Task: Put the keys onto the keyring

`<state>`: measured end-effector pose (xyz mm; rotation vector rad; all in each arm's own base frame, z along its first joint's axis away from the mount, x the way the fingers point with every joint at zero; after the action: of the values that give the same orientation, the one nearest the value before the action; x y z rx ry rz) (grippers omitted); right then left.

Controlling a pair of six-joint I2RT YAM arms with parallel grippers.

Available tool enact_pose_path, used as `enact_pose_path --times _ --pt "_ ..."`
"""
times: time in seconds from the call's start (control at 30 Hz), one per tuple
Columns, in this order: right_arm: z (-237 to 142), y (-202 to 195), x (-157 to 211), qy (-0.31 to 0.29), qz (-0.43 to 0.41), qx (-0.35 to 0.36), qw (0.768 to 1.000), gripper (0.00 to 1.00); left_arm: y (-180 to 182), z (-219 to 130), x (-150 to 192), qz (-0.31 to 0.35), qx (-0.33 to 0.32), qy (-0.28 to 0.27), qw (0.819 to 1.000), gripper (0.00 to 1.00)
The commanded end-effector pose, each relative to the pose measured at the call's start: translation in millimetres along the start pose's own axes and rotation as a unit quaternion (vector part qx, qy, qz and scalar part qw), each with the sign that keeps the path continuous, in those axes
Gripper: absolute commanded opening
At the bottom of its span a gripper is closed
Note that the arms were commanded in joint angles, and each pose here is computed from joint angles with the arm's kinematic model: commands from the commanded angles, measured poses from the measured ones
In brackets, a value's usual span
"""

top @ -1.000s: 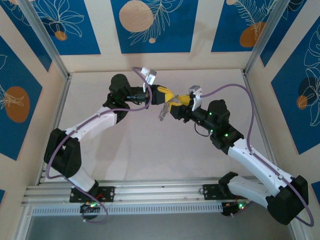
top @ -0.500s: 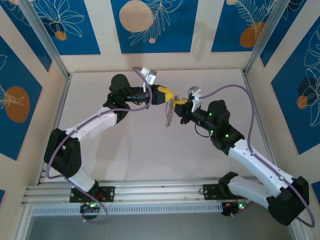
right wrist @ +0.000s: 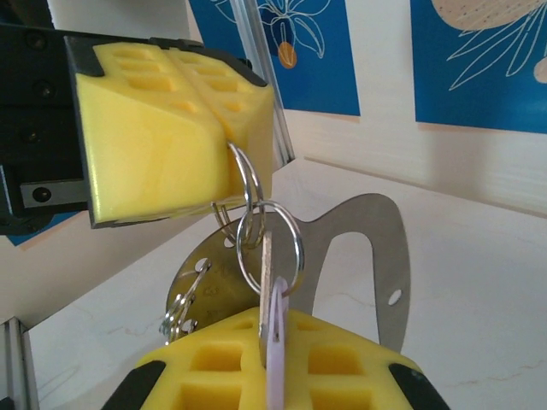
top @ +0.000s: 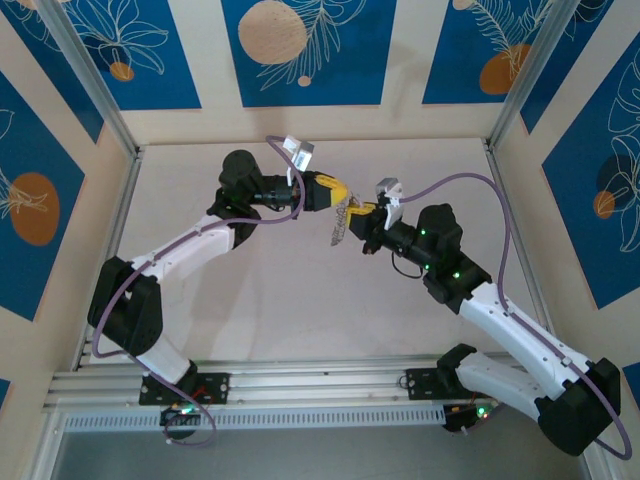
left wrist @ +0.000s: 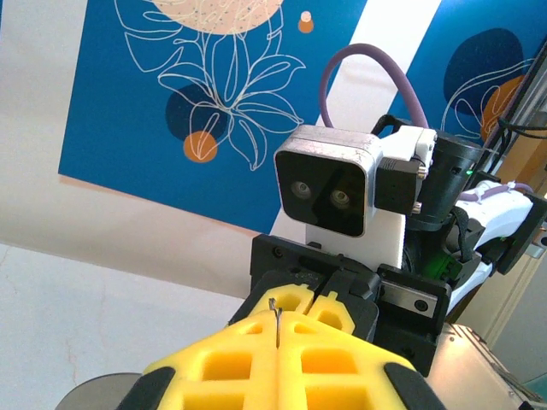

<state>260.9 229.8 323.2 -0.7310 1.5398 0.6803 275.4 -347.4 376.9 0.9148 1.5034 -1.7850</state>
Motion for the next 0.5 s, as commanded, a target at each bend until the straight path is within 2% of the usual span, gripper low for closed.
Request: enact_pose_path --times 0.0,0.17,0.33,0.47 --pt "-2.5 16.2 7.4 0.009 -0.005 -0.040 0.999 0.00 -24.3 -0.5 -12.2 0.045 0.018 -0.014 0.999 0.00" --pt "-2.9 25.5 11.7 0.022 -0.007 -0.066 0.998 0.02 -22.6 -1.0 -12.2 0.043 0.016 -0.014 0.999 0.00" --pt "-14.8 31.1 11.3 0.034 -0.008 -0.092 0.995 0.38 -23.2 -0.6 -12.2 0.044 0.017 -0.013 0.999 0.00" --pt "-38.7 27.1 3.7 0.018 0.018 -0.108 0.994 0.46 -23.6 -1.4 -11.9 0.045 0.017 -0.014 0.999 0.00"
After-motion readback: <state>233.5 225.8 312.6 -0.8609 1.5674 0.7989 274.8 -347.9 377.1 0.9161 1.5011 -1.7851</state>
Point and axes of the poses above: each hand's point on the last joint's axis, 136 mm out from that joint toward the fingers, its own z axis out along the fingers, its own y axis along the line the jaws close on, x = y × z, the point moved 1 cm from there along -z, back along the fingers, and after that the axes turned 14 degrees about -z, right-handed, at the moved point
